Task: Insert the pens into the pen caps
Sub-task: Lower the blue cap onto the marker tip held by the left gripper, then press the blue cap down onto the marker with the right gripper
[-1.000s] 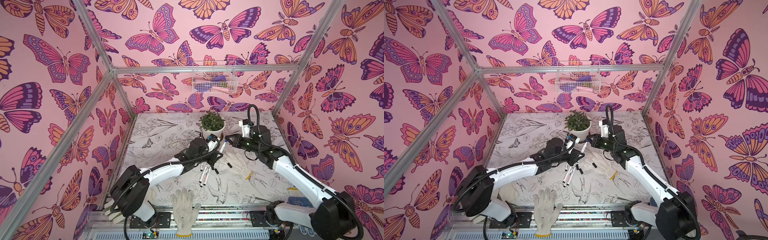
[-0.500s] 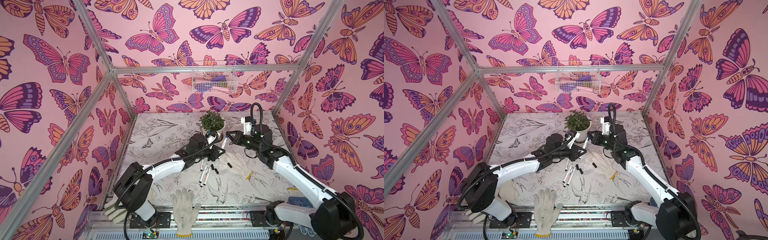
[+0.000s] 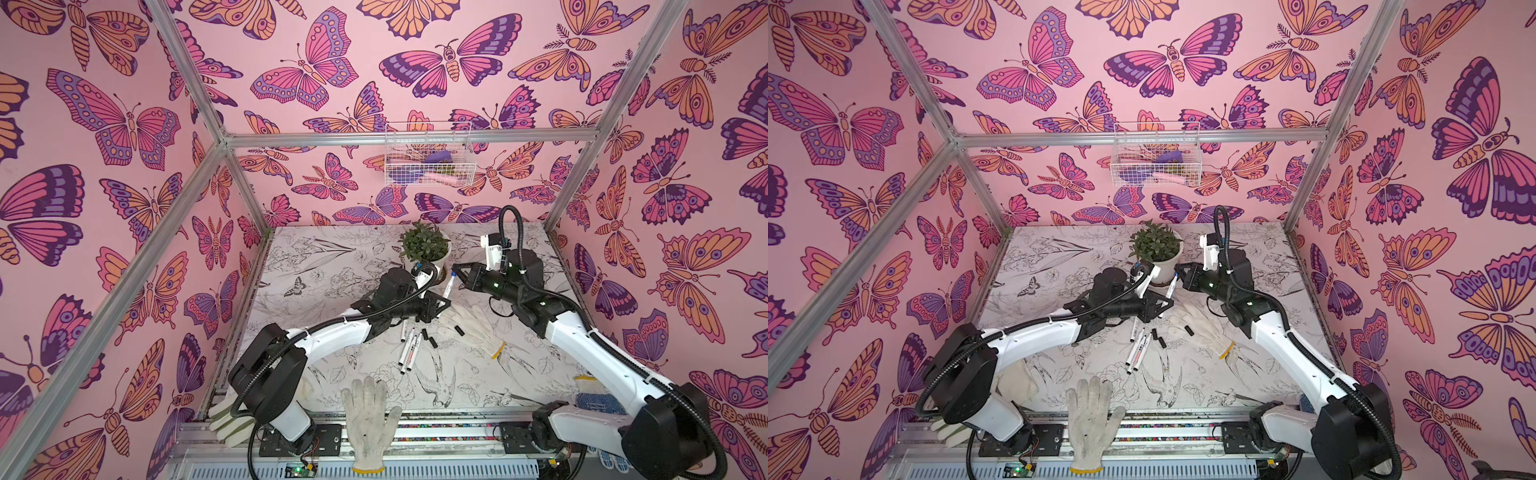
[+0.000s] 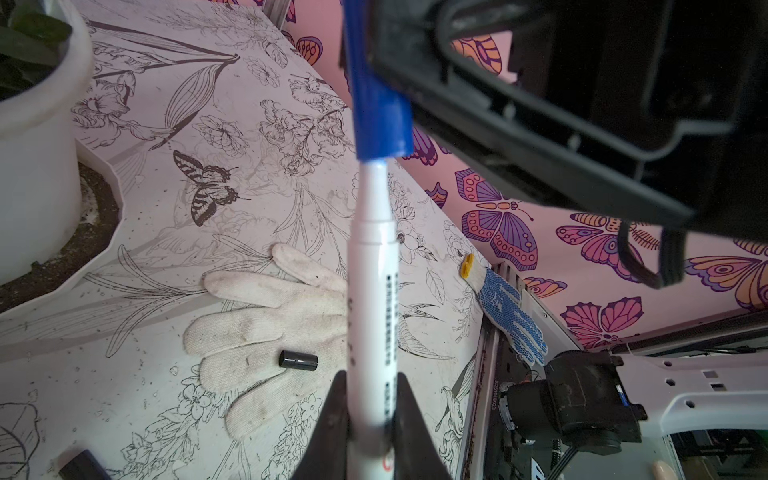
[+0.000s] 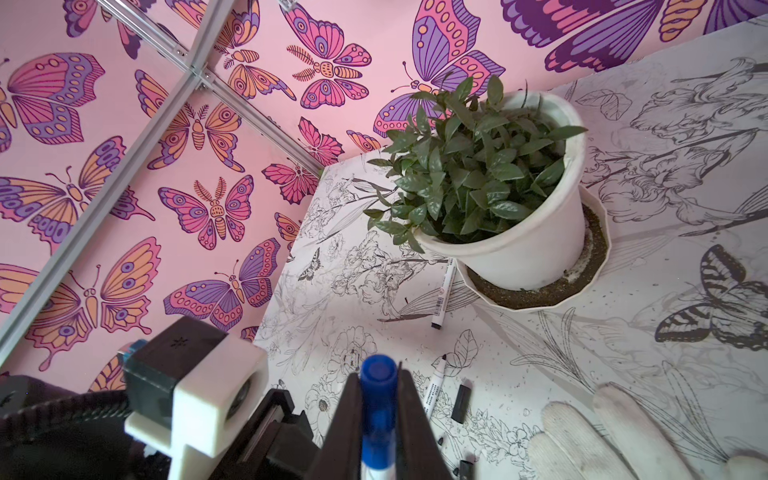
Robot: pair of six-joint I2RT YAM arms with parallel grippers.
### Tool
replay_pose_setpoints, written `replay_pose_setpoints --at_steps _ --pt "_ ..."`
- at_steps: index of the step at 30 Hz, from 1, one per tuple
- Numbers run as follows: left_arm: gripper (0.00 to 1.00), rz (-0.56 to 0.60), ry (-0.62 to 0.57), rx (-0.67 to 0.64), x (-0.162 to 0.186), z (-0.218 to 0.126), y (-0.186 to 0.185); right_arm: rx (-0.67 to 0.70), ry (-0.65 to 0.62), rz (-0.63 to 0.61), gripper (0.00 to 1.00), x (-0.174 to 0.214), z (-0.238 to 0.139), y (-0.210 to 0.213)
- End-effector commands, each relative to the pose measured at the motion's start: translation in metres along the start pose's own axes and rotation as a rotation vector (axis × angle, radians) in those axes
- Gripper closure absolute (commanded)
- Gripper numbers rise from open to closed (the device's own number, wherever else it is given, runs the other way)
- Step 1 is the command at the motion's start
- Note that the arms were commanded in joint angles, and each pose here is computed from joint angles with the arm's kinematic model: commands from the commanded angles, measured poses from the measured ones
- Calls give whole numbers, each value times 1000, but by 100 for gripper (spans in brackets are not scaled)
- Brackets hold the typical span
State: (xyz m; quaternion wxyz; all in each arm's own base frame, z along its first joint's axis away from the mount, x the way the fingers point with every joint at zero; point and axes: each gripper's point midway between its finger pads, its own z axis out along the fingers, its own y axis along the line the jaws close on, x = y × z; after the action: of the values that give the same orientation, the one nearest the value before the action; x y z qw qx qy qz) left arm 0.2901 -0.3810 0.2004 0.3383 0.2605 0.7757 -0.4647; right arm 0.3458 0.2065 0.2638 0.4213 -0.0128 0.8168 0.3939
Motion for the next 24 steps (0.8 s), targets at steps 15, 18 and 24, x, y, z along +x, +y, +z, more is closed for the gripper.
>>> replay_pose_setpoints --at_steps 15,18,24 --pt "100 58 -197 -48 -54 -16 3 -18 224 16 100 57 -12 2" --pt "100 63 -194 -47 -52 -16 3 -45 238 23 100 58 -14 6" --pt "100 71 -184 -47 -51 -17 2 -83 315 28 100 66 -20 9"
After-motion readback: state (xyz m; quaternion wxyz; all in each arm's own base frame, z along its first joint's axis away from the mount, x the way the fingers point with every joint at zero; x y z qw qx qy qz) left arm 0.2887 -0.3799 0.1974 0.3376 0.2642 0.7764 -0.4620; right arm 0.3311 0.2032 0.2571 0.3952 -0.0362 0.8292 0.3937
